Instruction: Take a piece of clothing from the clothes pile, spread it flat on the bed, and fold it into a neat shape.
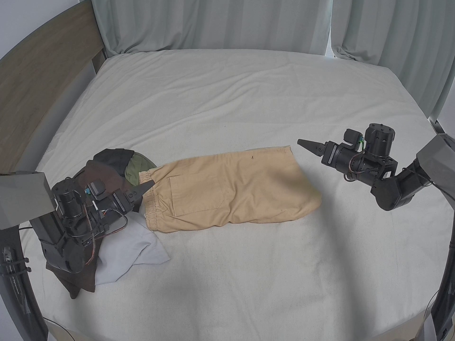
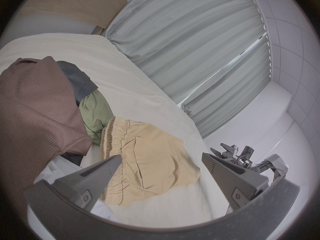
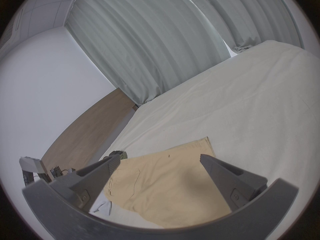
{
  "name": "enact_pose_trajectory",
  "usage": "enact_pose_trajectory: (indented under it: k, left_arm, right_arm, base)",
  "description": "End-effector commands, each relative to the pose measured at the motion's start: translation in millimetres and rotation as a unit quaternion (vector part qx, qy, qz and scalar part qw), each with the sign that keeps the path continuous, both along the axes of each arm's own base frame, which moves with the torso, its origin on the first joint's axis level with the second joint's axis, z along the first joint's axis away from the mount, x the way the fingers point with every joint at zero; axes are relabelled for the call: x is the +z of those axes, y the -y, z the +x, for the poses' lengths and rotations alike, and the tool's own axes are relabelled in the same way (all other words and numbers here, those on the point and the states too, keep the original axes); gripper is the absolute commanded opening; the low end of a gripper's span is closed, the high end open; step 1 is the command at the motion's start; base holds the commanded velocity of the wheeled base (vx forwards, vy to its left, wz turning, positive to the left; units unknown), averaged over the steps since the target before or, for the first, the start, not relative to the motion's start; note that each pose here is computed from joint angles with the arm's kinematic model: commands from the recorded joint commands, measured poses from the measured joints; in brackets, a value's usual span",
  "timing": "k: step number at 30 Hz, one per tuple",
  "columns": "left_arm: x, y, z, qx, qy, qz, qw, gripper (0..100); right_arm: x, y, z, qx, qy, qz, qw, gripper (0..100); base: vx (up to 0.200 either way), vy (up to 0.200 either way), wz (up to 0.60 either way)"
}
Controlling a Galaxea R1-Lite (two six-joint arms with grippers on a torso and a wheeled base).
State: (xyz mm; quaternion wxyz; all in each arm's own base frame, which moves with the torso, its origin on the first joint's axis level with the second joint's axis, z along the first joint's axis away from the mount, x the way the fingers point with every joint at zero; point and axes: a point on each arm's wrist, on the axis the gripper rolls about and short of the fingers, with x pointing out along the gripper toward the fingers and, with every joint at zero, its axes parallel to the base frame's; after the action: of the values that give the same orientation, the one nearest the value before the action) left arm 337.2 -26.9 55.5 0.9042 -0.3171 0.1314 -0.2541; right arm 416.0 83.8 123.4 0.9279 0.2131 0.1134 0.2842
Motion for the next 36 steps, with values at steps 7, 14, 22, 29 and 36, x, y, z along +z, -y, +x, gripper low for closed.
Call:
enact_pose_trajectory:
  k: [7,14,22,29,36]
  left_arm:
    - [3,3,-7,-0.008,0.002,0.008,0.9999,100]
    - [2,3,-7,-0.015,0.001,0.008,0.9998,100]
    - [2,3,-7,-0.014,0.002,0.009,0.9999,100]
    - [0,3,-7,-0.015,-0.001,0.009,0.9998,100]
    - [1,3,-9,-0.015,-0.001,0.009,0.9998,100]
  right_arm:
    - [3,2,-20,0.002,0.012,-0.004,0.9999,100]
    - [-5,3,-25,0.003,0.0,-0.007,1.0,100]
    - [-2,3,-26,0.003,0.002,-0.006,1.0,100]
    - [-8,3,-29,0.004,0.002,-0.007,1.0,100]
    - [-17,-6,-36,0.016,-0.016,-0.009,0.9997,100]
  base:
    - [0.0,0.0,0.0]
    - [0.0,0.0,0.0]
    - [0.0,0.0,0.0]
    - [0.0,0.0,0.0]
    - [0.0,0.0,0.0]
